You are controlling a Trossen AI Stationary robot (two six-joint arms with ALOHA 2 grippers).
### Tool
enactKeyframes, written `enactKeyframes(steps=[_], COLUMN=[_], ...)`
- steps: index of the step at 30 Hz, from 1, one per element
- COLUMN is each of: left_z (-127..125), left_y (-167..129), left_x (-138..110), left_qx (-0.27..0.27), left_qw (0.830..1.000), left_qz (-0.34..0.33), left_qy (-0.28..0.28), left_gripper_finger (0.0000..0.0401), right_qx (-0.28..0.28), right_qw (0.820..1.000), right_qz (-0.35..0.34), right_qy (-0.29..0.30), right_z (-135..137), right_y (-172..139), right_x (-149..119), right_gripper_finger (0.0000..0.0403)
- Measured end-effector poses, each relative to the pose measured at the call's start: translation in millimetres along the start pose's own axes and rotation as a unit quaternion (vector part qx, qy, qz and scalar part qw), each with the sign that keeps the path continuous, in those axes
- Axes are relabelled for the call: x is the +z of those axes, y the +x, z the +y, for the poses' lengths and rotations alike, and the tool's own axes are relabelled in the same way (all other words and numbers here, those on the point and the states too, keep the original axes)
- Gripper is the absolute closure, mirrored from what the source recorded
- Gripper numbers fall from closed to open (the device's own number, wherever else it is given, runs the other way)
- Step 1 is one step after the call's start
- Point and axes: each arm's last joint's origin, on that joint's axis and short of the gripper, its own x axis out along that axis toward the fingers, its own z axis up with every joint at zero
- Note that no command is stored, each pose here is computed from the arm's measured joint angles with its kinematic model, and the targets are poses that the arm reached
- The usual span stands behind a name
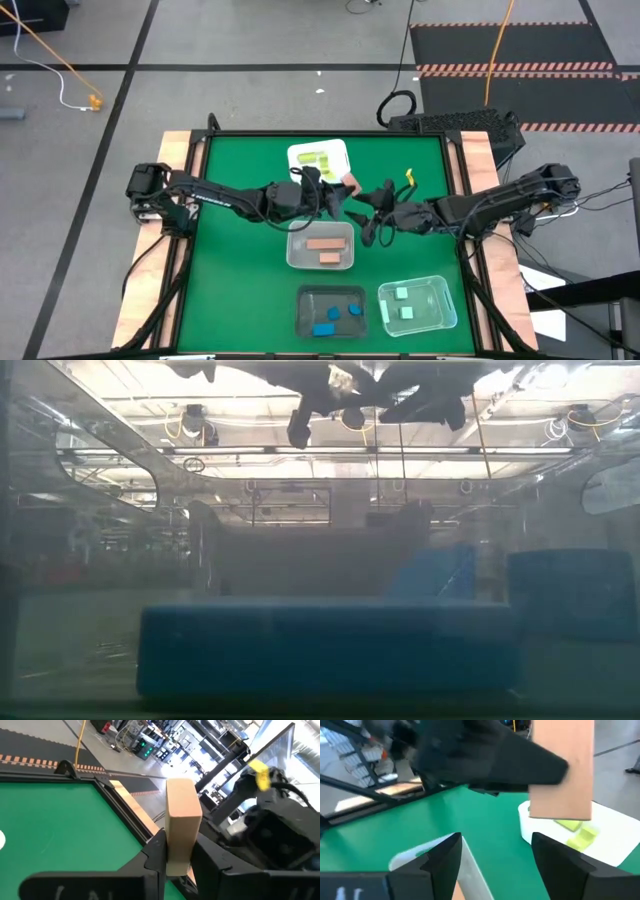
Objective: Sort & place blocks by color
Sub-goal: Put the light brown block into the gray bin
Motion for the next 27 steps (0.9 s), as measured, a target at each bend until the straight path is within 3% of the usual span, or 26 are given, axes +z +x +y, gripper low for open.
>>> enactKeyframes(steps=[10,17,27], left_z=[-5.6,-32.9,-68.9], left_y=[-6.0,-30.9,-67.0], left_x=[15.8,31.4,31.8], left_qx=[-0.012,-0.060,-0.125], left_qw=[1.000,0.996,0.987], left_qz=[-0.020,-0.035,-0.033], left_qy=[0.008,0.052,0.093], left_gripper_finger=[0.0328,0.0341,0.0333], right_qx=[0.032,0.085,0.098], right_qw=[0.997,0.988,0.987], right_qz=[0.034,0.099,0.099], right_qy=[0.054,0.082,0.082], right_z=[13.3,20.1,23.4], right_y=[-9.7,-15.1,-17.2], right_x=[-10.8,-21.1,-21.4], right_gripper_finger=[0.0169,0.0179,0.0181])
